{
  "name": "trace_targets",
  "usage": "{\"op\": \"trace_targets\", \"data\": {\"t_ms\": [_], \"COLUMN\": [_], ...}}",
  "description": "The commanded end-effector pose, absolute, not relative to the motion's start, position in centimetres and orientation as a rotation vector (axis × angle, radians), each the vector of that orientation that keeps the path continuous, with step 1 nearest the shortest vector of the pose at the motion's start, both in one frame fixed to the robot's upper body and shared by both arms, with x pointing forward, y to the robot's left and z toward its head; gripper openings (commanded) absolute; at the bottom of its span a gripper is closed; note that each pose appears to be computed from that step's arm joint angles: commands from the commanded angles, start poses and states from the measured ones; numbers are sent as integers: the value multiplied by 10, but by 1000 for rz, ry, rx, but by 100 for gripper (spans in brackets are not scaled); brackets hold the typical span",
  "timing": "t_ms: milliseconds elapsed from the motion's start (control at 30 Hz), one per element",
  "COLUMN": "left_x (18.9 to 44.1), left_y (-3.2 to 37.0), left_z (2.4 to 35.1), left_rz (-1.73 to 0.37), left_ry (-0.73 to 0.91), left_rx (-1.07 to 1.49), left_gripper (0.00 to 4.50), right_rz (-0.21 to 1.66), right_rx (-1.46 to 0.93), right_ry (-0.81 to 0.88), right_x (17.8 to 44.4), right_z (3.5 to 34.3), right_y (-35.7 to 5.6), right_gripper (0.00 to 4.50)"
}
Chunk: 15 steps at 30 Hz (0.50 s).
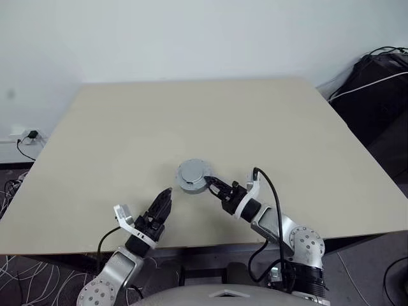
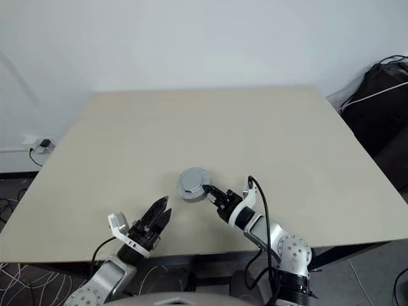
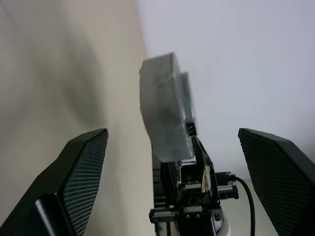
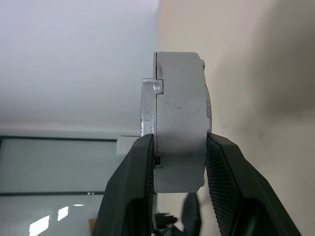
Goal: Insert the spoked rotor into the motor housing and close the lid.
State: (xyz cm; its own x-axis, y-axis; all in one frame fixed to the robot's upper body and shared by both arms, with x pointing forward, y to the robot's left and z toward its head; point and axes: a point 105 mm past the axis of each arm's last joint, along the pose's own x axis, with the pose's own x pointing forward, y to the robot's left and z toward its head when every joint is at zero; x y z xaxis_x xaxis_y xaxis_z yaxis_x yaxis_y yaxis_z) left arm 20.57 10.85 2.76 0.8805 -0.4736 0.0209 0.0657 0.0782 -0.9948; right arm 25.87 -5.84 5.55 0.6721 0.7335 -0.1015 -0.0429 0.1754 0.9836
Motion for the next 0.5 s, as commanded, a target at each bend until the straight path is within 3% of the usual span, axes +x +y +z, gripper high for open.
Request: {"op": "trace_targets", "data": {"t_ms": [33, 500], "left_x": [211, 215], "left_y": [99, 96], "left_z": [40, 45], "left_rz": [-466, -490], "left_ry": [284, 258], "left_rx": [-1511, -1523], "left_gripper": [448, 448], "right_rz": [756, 789], "right_rx": [1298, 1310], "right_ry": [628, 765], "right_x": [251, 226], "right_z": [82, 67], "right_y": [-43, -34], "right_gripper": [118, 118]}}
